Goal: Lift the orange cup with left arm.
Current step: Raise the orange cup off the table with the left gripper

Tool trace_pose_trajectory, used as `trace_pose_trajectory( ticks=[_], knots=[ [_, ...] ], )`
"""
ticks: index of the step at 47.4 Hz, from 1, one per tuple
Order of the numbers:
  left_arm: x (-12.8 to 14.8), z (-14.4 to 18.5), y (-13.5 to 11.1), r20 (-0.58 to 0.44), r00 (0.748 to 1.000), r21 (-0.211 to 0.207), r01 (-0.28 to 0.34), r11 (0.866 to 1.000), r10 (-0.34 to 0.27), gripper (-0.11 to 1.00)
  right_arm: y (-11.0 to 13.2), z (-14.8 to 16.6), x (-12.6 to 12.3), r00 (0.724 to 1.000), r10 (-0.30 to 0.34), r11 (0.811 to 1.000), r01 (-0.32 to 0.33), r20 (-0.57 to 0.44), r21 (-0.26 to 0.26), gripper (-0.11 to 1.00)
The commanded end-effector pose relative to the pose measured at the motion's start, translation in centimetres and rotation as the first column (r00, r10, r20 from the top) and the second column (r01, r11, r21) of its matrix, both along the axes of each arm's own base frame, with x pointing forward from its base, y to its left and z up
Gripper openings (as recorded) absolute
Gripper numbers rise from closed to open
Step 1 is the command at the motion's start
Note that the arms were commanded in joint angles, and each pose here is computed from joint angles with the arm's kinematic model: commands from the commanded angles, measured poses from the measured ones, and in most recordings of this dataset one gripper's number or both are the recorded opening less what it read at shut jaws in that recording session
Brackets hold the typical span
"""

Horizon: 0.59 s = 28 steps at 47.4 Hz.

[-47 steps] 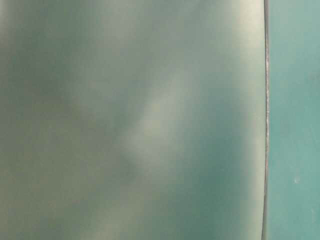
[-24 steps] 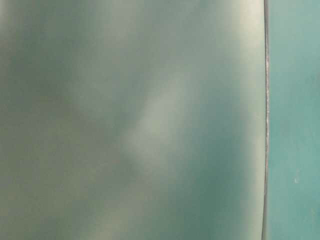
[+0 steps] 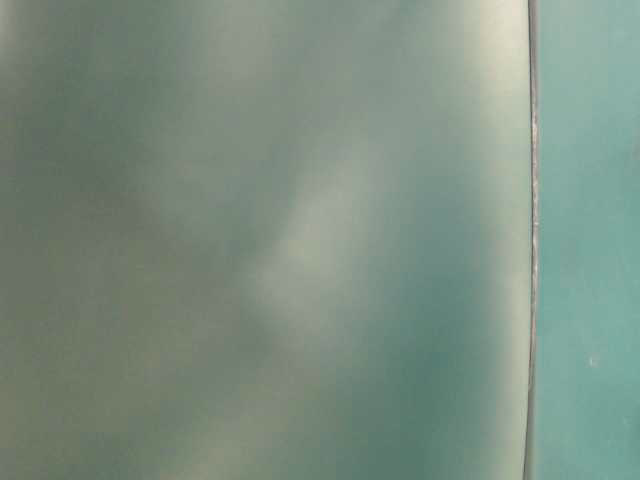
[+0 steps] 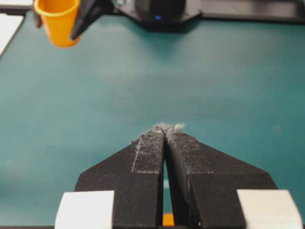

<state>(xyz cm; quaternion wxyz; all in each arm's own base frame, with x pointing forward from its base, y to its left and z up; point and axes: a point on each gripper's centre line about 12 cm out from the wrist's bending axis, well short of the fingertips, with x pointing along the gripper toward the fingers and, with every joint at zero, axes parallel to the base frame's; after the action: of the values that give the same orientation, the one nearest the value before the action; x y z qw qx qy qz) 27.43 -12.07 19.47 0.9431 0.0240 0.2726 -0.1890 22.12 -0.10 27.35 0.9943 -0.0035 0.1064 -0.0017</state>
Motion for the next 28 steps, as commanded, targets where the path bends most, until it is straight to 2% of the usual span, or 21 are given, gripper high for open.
trace_pose_trajectory(
  ticks=[1,28],
  knots=[
    [0.22,0.88,0.10,0.030,1.000,-0.008,-0.003,1.000,0.003,0.74,0.00,1.09,0.31,1.000,-0.001,1.000,0.001,0.028,0.003,0.00],
    [0.34,1.15,0.05,0.043,0.999,-0.008,0.001,1.000,0.000,0.74,0.00,1.09,0.31,1.000,-0.001,1.000,0.001,0.028,0.003,0.00]
  ],
)
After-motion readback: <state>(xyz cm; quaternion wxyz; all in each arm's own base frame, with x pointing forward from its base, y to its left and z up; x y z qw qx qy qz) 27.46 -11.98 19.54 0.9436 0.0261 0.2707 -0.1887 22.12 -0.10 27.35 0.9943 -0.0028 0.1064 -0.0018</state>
